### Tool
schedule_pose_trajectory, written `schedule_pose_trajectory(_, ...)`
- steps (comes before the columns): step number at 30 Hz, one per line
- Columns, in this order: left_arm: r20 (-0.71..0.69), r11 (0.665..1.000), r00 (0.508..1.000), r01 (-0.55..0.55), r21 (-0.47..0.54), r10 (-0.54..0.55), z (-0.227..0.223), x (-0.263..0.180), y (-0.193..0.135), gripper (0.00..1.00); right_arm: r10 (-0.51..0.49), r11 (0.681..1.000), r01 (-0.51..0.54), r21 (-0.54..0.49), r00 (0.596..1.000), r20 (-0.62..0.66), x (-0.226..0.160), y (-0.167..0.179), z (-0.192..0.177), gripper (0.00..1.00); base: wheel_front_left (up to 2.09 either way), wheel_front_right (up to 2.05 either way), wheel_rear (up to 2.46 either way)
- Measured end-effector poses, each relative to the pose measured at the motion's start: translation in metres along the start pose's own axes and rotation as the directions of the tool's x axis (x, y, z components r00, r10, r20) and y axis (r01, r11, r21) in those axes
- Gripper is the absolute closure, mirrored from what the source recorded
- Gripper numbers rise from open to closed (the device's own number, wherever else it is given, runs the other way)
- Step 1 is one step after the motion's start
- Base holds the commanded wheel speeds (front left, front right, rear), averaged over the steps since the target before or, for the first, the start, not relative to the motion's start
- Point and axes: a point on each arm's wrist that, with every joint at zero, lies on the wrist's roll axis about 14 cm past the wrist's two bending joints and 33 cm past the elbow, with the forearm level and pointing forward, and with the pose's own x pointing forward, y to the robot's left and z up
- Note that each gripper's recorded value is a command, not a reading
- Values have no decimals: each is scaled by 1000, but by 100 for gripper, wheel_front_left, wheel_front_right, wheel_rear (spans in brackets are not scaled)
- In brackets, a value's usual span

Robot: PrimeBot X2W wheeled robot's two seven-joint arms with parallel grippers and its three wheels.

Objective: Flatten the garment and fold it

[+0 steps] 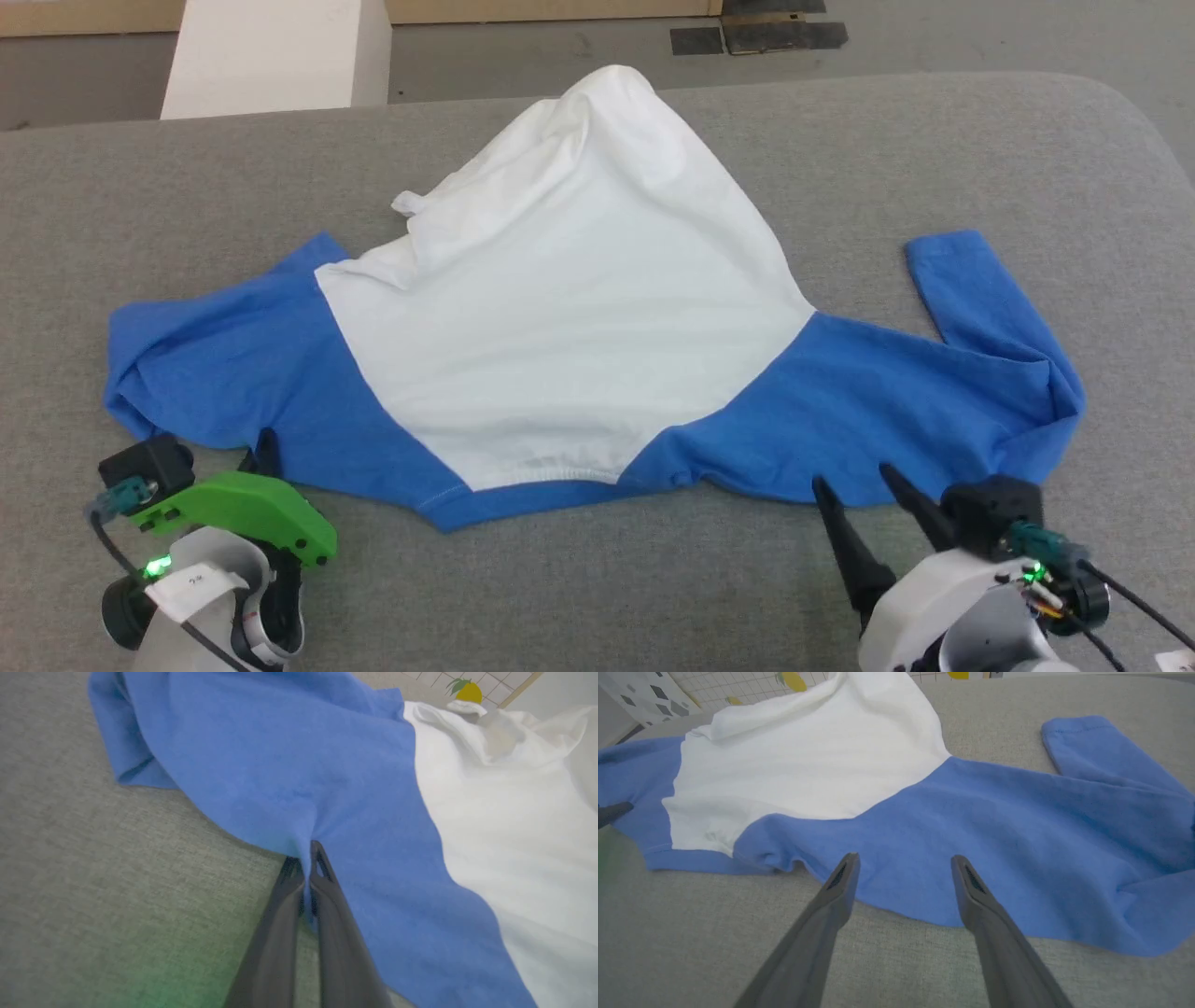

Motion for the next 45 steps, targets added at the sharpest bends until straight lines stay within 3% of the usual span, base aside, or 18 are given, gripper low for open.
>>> schedule_pose_trajectory(7,50,1000,998,-27,-4,27,9,-8,12,100,-27,988,5,-154,990,-140,2,-1,-27,0,0,0,0)
schedule_pose_trajectory(13,35,1000,999,-21,-2,21,6,-6,12,100,-51,976,-15,-217,955,-293,7,-4,-61,0,0,0,0)
schedule_pose_trajectory(22,25,1000,1000,-18,-10,19,0,-1,11,100,-73,966,-1,-260,958,-276,29,-14,-56,0,0,0,0)
schedule_pose_trajectory(23,26,1000,999,-18,-10,19,0,-1,11,100,-77,967,7,-255,961,-266,30,-16,-54,25,0,0,0)
schedule_pose_trajectory(24,25,1000,1000,-19,-10,19,0,-1,11,100,-81,968,16,-249,964,-253,32,-18,-51,68,0,0,0)
schedule_pose_trajectory(25,25,1000,1000,-18,-10,18,0,-1,11,100,-86,969,25,-246,966,-243,33,-21,-49,88,0,0,0)
schedule_pose_trajectory(26,26,1000,1000,-17,-10,17,0,-2,11,100,-90,970,32,-242,968,-233,34,-23,-47,100,0,0,0)
schedule_pose_trajectory(36,121,998,991,53,-18,-51,26,-17,-5,100,-83,991,76,-109,995,-61,16,-28,-12,100,0,0,0)
schedule_pose_trajectory(41,240,981,956,189,-52,-171,70,-33,-37,100,-72,992,82,-95,992,106,1,-24,38,100,0,0,0)
schedule_pose_trajectory(45,288,949,910,316,-17,-298,107,-50,-70,100,-58,988,87,-128,975,213,-11,-17,81,100,0,0,0)
